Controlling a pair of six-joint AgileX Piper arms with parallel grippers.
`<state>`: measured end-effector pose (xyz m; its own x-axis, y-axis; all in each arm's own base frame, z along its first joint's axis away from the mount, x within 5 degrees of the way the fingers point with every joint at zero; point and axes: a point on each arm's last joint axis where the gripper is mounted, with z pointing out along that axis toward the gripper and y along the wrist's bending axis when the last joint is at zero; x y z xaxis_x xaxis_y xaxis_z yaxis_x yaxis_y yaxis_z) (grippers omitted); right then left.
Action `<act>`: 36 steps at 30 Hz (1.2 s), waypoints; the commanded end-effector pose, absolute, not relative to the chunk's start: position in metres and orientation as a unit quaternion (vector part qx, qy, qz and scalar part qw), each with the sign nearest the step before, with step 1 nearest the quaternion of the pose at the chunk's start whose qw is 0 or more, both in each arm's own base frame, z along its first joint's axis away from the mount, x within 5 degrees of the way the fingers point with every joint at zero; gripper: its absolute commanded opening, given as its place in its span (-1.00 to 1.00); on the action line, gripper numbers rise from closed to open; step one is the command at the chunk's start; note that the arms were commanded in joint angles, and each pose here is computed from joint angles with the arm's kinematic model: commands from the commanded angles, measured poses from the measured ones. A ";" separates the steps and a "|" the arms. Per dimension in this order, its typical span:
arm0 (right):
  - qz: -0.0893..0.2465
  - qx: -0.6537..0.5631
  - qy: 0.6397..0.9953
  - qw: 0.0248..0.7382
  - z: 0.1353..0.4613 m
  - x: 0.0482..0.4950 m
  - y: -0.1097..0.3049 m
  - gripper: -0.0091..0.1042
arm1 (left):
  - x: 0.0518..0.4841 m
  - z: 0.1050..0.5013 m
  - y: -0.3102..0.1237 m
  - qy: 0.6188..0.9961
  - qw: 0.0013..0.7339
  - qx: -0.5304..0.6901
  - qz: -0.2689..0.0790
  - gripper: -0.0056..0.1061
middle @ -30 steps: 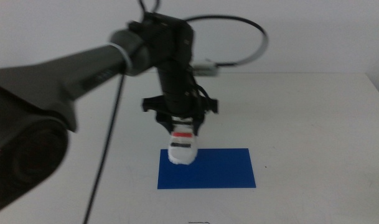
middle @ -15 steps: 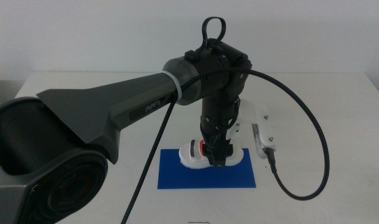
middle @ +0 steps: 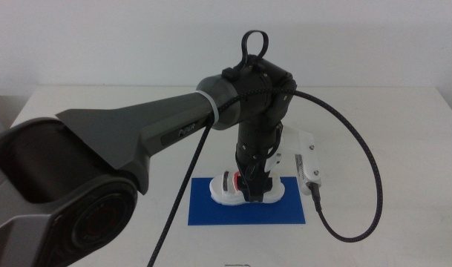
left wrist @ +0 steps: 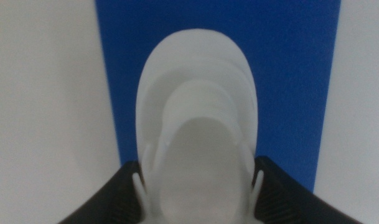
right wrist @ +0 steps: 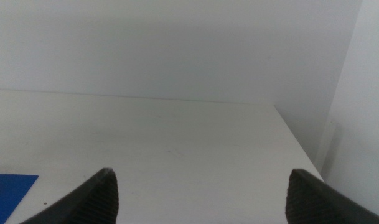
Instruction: Use one arm to grab the shoe from the table and place it on the mat.
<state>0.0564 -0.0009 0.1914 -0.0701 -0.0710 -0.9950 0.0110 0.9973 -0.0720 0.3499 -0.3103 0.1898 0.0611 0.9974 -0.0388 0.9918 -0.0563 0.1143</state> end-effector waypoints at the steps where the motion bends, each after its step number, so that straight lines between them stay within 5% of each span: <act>1: -0.036 -0.024 0.691 0.722 0.206 0.054 -0.001 0.82 | 0.342 0.222 -0.305 0.691 0.051 0.720 0.020 -0.87; 7: -0.036 -0.024 0.691 0.722 0.206 0.054 -0.001 0.82 | 0.343 0.209 -0.307 0.695 0.036 0.718 0.017 -0.87; 8: -0.036 -0.024 0.691 0.722 0.206 0.054 -0.001 0.82 | 0.344 0.209 -0.306 0.696 0.034 0.717 0.019 0.30; 12: -0.036 -0.024 0.691 0.722 0.206 0.054 -0.001 0.82 | 0.344 0.214 -0.305 0.700 0.039 0.713 0.027 0.75; 20: -0.036 -0.024 0.691 0.722 0.206 0.054 -0.001 0.82 | 0.339 0.279 -0.298 0.702 0.122 0.700 0.039 0.78; 25: -0.036 -0.024 0.691 0.722 0.206 0.054 -0.001 0.82 | 0.330 0.345 -0.274 0.761 0.205 0.615 0.045 0.78; 30: -0.036 -0.024 0.691 0.722 0.206 0.054 -0.001 0.82 | 0.322 0.405 -0.225 0.836 0.279 0.471 0.020 0.78; 36: -0.036 -0.024 0.691 0.722 0.206 0.054 -0.001 0.82 | 0.302 0.465 -0.151 0.843 0.351 0.408 -0.005 0.78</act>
